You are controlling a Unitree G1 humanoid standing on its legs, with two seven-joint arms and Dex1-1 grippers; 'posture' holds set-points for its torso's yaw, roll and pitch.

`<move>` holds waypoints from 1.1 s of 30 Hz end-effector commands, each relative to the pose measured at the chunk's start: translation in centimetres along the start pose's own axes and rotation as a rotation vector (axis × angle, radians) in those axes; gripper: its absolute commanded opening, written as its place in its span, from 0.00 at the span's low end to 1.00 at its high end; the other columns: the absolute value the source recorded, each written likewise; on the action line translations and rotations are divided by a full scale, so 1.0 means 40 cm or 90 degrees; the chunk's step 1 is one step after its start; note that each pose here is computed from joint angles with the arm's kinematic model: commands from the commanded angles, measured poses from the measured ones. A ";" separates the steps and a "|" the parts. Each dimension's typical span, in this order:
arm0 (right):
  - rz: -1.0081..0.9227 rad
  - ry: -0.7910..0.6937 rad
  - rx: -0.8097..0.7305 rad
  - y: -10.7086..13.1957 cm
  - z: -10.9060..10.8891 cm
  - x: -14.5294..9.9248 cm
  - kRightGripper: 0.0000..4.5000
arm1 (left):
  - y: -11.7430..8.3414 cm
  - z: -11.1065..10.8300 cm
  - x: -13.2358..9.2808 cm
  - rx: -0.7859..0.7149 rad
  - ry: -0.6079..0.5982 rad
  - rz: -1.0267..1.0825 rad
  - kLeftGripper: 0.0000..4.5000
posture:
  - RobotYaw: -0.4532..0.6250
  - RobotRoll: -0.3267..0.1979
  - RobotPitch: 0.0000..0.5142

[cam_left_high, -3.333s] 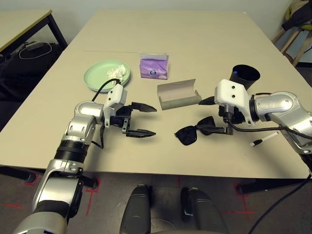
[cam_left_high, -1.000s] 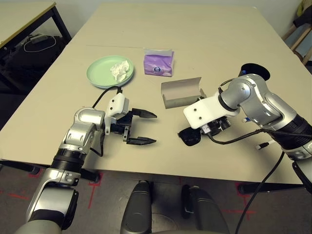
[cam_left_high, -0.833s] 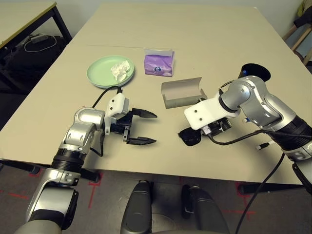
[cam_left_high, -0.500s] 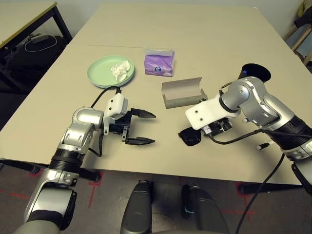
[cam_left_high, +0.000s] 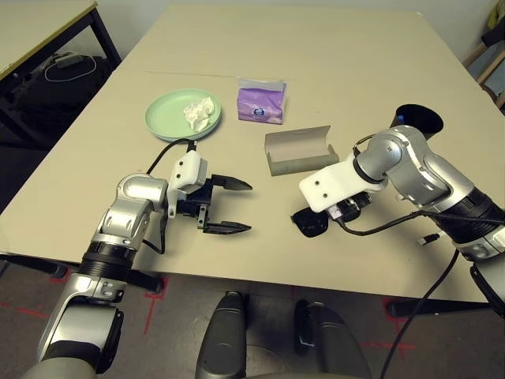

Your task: Organize and tidy the items on the table.

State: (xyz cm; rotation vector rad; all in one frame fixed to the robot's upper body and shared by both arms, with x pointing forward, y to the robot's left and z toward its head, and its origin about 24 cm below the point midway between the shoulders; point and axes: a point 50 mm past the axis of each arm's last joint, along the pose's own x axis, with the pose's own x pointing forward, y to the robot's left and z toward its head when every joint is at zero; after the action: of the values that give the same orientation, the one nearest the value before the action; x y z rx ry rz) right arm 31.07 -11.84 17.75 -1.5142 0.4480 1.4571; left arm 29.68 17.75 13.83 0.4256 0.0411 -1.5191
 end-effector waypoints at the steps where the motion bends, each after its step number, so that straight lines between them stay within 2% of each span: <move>1: 0.016 -0.008 0.007 0.009 -0.001 0.013 0.13 | -0.007 -0.002 0.001 0.004 0.010 -0.008 1.00 | 0.67 0.62 0.31; 2: 0.017 -0.008 0.008 0.010 -0.002 0.013 0.07 | -0.006 -0.002 0.001 0.004 0.010 -0.008 1.00 | 0.67 0.62 0.31; 9: 0.016 -0.008 0.009 0.008 -0.002 0.008 0.07 | -0.004 -0.002 0.001 0.004 0.012 -0.008 1.00 | 0.66 0.62 0.30; 14: -0.006 -0.014 0.010 -0.004 0.001 -0.018 0.07 | 0.000 -0.001 0.001 0.003 0.009 -0.002 1.00 | 0.66 0.62 0.29; 25: -0.192 -0.022 0.048 -0.066 0.007 -0.113 0.07 | 0.012 0.002 -0.009 -0.013 0.012 0.048 1.00 | 0.64 0.62 0.26; 28: -0.252 -0.011 0.058 -0.087 0.007 -0.121 0.07 | 0.018 0.001 -0.012 -0.017 0.017 0.065 1.00 | 0.63 0.62 0.26; 33: -0.333 0.022 0.063 -0.120 -0.006 -0.098 0.07 | 0.030 0.008 -0.012 -0.025 0.018 0.086 1.00 | 0.63 0.62 0.26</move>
State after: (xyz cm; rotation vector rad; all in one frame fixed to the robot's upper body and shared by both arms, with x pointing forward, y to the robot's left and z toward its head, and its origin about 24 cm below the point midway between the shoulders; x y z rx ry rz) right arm 33.69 -10.94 23.07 -1.4273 0.1372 1.0360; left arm 30.57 17.92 14.40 0.4003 0.0511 -1.3933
